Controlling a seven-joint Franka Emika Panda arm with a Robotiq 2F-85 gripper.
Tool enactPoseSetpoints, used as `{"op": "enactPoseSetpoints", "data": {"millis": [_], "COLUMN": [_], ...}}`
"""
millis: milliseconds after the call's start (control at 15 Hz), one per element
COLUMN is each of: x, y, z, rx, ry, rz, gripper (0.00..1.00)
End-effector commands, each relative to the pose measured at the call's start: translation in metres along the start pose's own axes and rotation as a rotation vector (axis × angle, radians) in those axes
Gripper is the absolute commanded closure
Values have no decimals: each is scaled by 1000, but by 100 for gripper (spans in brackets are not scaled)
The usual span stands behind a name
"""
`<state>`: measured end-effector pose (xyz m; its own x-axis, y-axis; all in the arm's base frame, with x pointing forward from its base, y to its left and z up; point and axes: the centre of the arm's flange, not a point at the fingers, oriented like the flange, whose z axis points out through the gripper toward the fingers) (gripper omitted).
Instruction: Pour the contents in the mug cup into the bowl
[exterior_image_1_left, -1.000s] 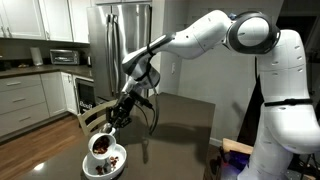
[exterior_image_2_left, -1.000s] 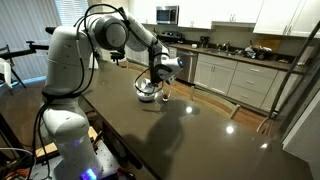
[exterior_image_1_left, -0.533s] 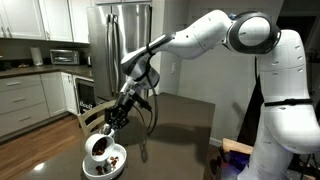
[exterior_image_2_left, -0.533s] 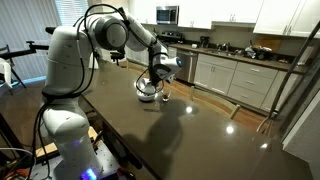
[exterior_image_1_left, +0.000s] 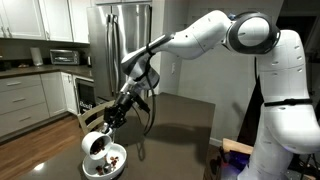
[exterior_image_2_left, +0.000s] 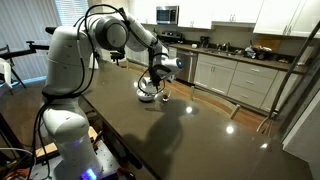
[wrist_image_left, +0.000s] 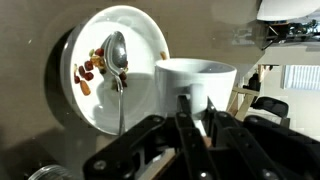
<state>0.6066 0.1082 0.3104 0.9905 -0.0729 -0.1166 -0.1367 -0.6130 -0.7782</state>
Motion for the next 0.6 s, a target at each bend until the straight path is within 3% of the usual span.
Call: {"op": "enactPoseSetpoints", "data": {"millis": [0, 67, 133, 533], "x": [0, 0, 0, 1], "y": [2, 3, 3, 4], "z": [1, 2, 3, 7], "rx": [0, -1, -1, -27], "ry": [-2, -4, -4, 78], "rz": [3, 4, 5, -100], "gripper": [84, 84, 96, 96]}}
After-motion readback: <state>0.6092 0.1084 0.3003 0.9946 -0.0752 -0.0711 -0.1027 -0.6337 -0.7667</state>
